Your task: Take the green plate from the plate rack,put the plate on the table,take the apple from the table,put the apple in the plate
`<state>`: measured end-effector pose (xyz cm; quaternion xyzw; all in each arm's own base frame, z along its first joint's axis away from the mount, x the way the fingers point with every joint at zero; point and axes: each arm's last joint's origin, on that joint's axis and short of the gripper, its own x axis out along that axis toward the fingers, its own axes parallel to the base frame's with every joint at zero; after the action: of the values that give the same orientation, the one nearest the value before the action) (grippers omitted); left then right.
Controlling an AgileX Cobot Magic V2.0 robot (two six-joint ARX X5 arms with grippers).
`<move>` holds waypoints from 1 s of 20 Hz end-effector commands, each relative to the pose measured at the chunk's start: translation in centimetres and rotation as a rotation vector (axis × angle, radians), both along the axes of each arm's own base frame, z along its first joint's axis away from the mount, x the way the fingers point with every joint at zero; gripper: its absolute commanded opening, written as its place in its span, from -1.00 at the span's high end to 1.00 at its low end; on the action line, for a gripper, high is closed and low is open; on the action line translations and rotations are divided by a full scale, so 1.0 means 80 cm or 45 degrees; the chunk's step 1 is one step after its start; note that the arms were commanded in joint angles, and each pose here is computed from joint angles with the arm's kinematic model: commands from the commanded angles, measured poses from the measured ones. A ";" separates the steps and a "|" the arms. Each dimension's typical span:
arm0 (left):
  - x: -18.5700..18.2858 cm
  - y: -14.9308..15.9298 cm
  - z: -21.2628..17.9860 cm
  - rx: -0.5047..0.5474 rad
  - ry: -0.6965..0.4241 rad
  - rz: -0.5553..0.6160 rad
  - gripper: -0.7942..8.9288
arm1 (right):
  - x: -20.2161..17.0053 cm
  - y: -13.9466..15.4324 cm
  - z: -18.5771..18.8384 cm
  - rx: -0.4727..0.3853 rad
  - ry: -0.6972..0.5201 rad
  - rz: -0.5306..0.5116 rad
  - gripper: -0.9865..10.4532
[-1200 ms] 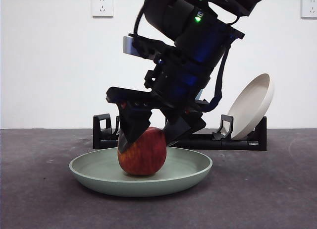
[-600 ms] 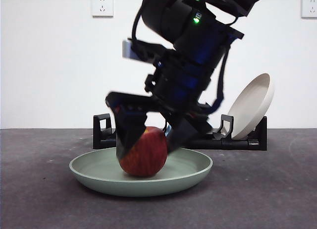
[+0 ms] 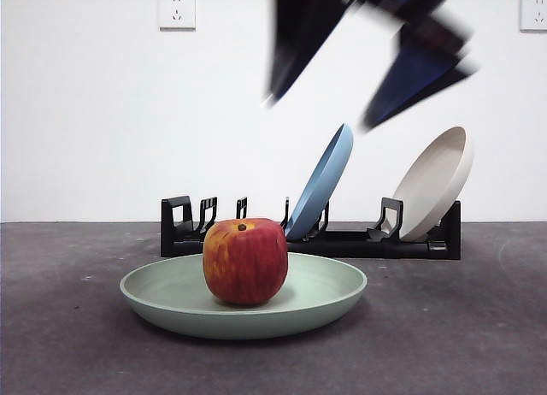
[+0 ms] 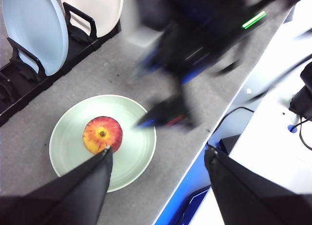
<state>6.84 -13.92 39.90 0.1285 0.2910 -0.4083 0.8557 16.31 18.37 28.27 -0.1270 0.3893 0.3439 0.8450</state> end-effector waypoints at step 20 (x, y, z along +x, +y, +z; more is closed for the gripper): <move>-0.003 0.006 -0.008 0.087 0.048 0.002 0.85 | -0.123 -0.130 0.053 0.088 0.192 0.078 0.85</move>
<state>6.63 -13.47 39.31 0.1528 0.3199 -0.4001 0.8451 6.43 7.89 32.69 -0.0880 0.4321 0.3930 0.8069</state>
